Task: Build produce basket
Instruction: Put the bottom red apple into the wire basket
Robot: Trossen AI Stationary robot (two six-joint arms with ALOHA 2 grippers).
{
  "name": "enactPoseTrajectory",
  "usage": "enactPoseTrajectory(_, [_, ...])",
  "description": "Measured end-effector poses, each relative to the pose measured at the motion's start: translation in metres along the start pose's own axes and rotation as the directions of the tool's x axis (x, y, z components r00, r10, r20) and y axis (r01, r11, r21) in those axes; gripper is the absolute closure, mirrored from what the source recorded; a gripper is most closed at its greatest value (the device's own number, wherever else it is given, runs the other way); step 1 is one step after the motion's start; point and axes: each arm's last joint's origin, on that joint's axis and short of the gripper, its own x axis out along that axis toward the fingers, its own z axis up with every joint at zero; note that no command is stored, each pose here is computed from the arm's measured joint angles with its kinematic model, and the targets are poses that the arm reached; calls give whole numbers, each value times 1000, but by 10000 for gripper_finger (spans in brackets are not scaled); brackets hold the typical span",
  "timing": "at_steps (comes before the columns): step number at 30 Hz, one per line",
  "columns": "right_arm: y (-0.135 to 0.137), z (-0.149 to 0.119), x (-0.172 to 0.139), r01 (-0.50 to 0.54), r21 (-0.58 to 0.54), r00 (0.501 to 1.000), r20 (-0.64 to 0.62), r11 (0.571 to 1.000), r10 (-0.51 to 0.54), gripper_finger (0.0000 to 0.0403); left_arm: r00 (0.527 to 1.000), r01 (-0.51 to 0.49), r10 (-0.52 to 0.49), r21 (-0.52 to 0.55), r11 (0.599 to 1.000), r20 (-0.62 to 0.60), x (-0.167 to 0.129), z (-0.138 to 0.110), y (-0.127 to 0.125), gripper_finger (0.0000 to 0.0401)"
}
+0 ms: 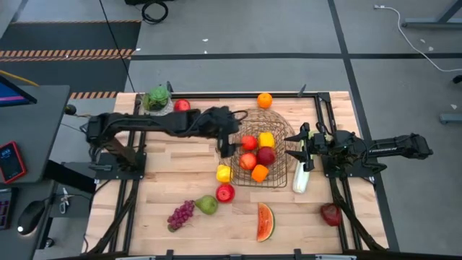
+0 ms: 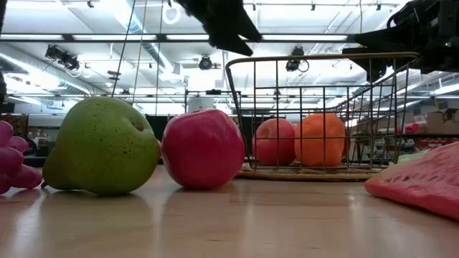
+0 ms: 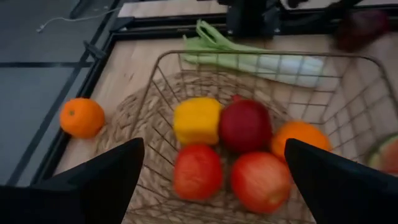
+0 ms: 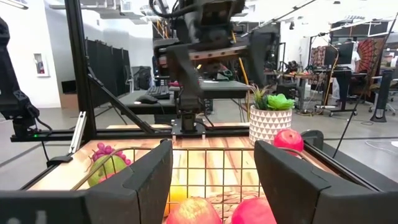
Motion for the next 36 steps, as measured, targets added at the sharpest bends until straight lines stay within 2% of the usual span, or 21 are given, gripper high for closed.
enactPoseTrajectory(6, [0, 0, 0, 0, 0, 1000, 1, 1000, 0, 172, 998, 56, -56, -7, 998, -8, -22, -20, -22, 5])
enactPoseTrajectory(13, [0, 0, 0, 0, 0, 1000, 0, 1000, 0, 172, 972, 228, -226, 28, 973, -68, -32, -42, -67, 5])
enactPoseTrajectory(16, [0, 0, 0, 0, 0, 1000, 0, 1000, 0, 172, 958, 269, -267, 2, 963, -99, -34, -52, -84, 5])
enactPoseTrajectory(20, [0, 0, 0, 0, 0, 1000, 0, 1000, 0, 172, 943, 284, -302, -140, 949, -139, -36, -64, -100, 5])
enactPoseTrajectory(23, [0, 0, 0, 0, 0, 1000, 0, 1000, 0, 172, 935, 268, -319, -284, 921, -153, -37, -70, -110, 5])
enactPoseTrajectory(27, [0, 0, 0, 0, 0, 1000, -1, 1000, 0, 172, 933, 191, -304, -452, 871, -191, -35, -83, -123, 5])
enactPoseTrajectory(30, [0, 0, 0, 0, 0, 1000, -1, 1000, 0, 172, 933, 104, -277, -564, 819, -230, -28, -93, -133, 5])
enactPoseTrajectory(33, [0, 0, 0, 0, 0, 1000, 1, 1000, 0, 172, 926, 40, -269, -638, 769, -265, -18, -100, -141, 5])
enactPoseTrajectory(36, [0, 0, 0, 0, 0, 1000, 0, 1000, 0, 172, 926, 13, -261, -666, 746, -274, -8, -96, -148, 5])
